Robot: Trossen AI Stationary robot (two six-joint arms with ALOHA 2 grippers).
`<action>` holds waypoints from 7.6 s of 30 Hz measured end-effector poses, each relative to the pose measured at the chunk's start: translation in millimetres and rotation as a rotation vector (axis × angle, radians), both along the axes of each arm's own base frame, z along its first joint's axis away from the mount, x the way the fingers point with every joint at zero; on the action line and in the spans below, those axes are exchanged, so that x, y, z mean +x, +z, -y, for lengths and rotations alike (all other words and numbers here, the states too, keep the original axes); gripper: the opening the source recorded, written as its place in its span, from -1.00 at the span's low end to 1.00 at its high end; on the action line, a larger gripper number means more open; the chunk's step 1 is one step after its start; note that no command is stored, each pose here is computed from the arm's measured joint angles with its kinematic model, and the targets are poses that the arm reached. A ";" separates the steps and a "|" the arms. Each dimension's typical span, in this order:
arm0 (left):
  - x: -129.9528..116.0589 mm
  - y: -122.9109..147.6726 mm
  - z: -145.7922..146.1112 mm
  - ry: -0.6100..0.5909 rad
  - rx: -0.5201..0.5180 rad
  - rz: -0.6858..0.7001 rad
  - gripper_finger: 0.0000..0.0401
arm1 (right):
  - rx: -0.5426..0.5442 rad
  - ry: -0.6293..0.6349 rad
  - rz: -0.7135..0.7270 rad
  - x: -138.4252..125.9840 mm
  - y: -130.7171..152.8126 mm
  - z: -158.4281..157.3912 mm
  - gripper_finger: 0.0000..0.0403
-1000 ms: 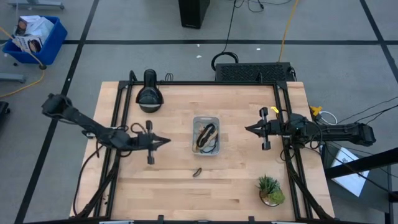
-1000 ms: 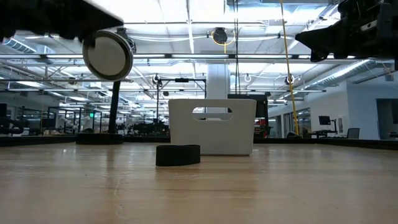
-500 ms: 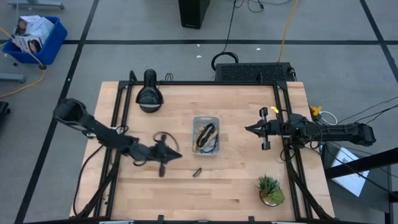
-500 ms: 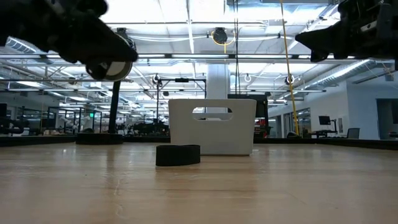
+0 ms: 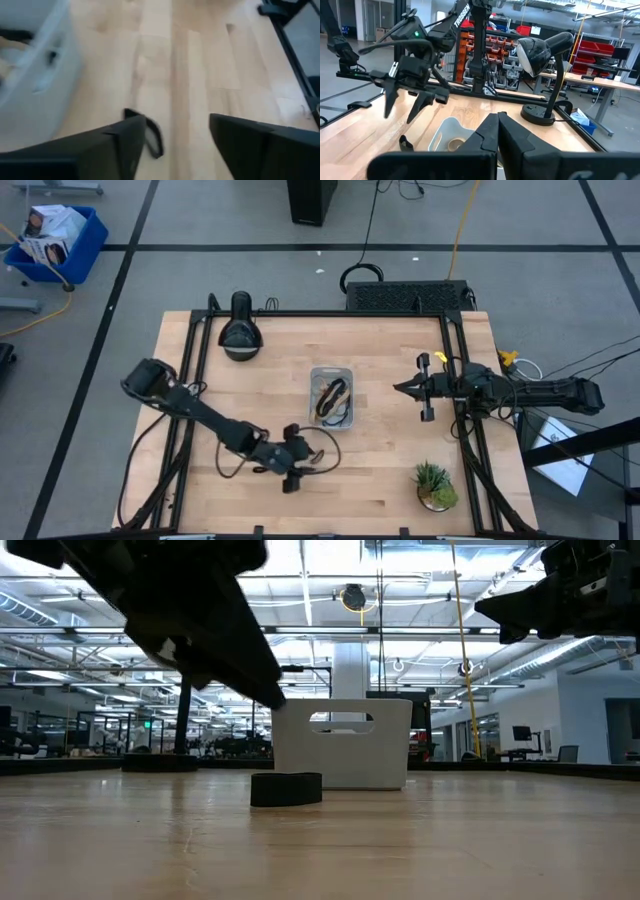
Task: Pick and place rubber bands into bin
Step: Put the black rubber band into the gray bin, then return to Home Position
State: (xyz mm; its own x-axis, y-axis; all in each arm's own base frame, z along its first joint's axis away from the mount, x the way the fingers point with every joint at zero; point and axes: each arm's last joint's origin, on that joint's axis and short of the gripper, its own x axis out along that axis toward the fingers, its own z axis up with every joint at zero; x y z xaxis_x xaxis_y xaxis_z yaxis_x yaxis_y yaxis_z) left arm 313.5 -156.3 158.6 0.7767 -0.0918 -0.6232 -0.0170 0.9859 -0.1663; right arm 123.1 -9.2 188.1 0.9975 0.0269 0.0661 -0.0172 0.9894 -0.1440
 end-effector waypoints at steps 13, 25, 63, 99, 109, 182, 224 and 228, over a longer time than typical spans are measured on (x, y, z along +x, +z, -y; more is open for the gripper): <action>21.6 -44.1 -10.2 0.000 -0.044 -0.165 0.46 | 0.001 0.000 -0.005 0.0 -0.5 0.0 -1.00; 25.4 -52.8 -16.2 -0.025 0.025 -0.168 -0.39 | 0.000 -0.001 -0.003 0.0 -0.4 0.0 -1.00; 46.6 26.6 -128.8 0.029 0.124 0.095 -0.69 | -0.010 -0.005 -0.010 0.1 -1.1 0.1 -1.00; -128.6 111.4 -117.9 0.119 0.496 0.414 -0.98 | 0.068 0.006 0.035 -1.0 3.6 -0.1 -1.00; -186.7 57.0 -136.4 0.141 0.523 0.558 -0.99 | 0.065 0.001 0.028 -1.0 2.8 0.1 -1.00; -226.2 43.9 -144.8 0.068 0.395 0.671 -0.74 | 0.160 -0.033 0.087 -8.4 -2.8 22.5 -1.00; -226.2 43.9 -144.8 0.068 0.396 0.671 -0.74 | 0.160 -0.033 0.087 -8.4 -3.0 22.5 -1.00; -226.1 43.9 -144.8 0.068 0.396 0.671 -0.74 | 0.160 -0.034 0.087 -8.4 -3.0 22.5 -1.00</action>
